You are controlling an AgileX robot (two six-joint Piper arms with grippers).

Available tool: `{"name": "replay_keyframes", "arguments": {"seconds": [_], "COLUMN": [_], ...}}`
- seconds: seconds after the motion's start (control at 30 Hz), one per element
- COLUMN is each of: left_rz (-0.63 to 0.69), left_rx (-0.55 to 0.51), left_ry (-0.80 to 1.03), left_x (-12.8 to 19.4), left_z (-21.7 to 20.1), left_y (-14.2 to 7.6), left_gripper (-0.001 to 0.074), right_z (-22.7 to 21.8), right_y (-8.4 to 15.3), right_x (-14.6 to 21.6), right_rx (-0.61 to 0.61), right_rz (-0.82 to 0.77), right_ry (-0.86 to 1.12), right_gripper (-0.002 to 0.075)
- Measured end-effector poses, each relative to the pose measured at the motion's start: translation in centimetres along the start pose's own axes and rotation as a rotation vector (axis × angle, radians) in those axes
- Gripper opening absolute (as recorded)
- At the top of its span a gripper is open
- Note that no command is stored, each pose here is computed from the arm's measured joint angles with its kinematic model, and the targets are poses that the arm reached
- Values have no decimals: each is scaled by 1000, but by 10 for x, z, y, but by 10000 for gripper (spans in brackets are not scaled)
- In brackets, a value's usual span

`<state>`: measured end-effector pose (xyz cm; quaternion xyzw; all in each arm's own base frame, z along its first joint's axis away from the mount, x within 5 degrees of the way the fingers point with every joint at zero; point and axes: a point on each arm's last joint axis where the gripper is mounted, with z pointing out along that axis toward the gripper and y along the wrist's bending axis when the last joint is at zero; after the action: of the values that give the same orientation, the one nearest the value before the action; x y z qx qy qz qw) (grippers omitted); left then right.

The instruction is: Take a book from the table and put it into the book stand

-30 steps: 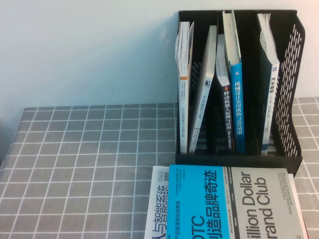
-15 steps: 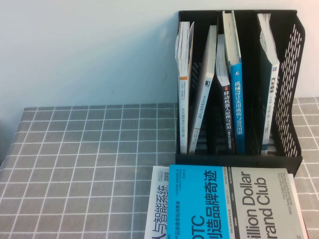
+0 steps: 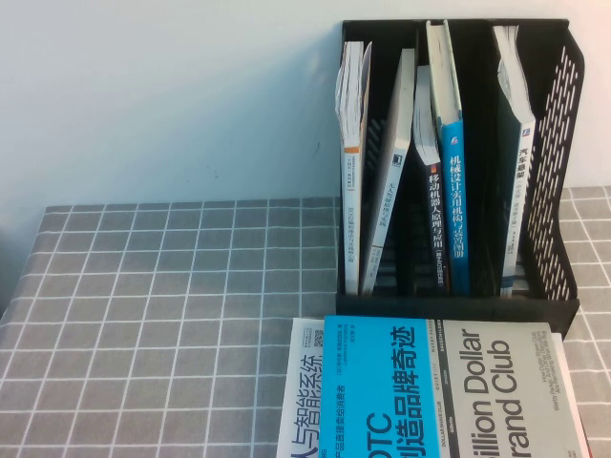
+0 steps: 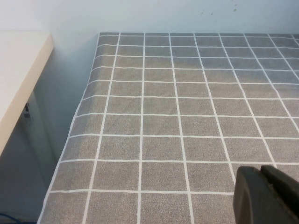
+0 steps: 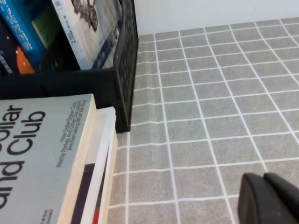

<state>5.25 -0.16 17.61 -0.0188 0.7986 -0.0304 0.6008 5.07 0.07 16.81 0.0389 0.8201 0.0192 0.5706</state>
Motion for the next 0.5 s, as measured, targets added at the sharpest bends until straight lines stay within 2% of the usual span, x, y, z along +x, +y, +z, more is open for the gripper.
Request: {"name": "replay_keyframes", "arguments": {"seconds": [0.5], "left_rz": [0], "left_rx": [1], "left_ry": [-18], "left_x": [-2], "left_z": [0], "left_y": [0], "left_gripper": [-3], "right_z": [0], "right_y": [0], "right_x": [0], "right_rx": [0], "right_rz": [0], "right_ry": [-5], "right_gripper": [-3]}}
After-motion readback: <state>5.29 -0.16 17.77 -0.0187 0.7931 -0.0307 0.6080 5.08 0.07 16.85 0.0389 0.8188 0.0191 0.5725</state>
